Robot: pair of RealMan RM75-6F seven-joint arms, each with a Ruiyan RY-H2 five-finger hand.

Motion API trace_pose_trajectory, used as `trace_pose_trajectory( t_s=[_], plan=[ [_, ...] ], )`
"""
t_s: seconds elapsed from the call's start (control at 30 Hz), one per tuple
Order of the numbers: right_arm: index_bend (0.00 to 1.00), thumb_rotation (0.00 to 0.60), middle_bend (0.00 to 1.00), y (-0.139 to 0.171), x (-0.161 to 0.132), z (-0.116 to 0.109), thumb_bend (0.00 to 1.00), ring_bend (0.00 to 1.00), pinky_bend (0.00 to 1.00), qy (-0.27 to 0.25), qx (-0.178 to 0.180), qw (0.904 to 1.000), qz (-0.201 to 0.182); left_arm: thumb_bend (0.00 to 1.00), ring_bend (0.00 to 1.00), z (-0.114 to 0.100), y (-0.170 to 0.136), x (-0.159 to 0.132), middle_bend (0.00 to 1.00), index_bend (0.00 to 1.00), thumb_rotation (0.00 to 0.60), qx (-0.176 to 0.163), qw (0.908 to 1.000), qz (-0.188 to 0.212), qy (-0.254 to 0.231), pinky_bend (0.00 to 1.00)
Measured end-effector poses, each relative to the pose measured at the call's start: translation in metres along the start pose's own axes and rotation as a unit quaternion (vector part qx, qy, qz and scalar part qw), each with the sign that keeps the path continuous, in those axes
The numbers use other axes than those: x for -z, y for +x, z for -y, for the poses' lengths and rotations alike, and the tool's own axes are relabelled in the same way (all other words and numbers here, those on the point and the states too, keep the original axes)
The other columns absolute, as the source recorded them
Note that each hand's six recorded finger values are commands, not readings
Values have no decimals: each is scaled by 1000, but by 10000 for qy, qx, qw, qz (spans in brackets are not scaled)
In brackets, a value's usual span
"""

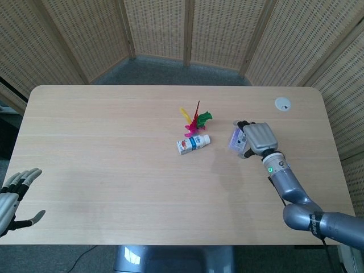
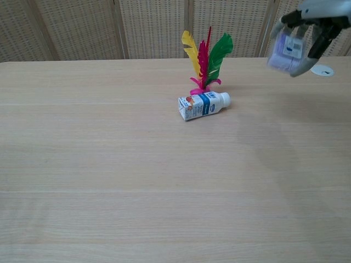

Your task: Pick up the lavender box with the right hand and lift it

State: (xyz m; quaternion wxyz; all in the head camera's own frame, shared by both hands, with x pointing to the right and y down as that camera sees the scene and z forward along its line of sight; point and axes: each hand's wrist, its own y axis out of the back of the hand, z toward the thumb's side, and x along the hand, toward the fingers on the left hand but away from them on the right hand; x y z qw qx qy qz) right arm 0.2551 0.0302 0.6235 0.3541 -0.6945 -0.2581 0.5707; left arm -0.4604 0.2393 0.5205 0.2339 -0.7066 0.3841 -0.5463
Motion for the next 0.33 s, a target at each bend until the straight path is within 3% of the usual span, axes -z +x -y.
trace_pose_trajectory(
  t_s=[0.2,0.33],
  plan=[
    [274,600,621,21,-7,-45,168,708,450,112,396,9991,-75,319,0,1,-2,1,0,0,600,-10,10000,8,-44,0],
    [275,600,621,27,-8,-57,166,708,449,156,488,9987,-65,319,0,3,0,-1,0,0,600,11,10000,61,-59,0]
  ],
)
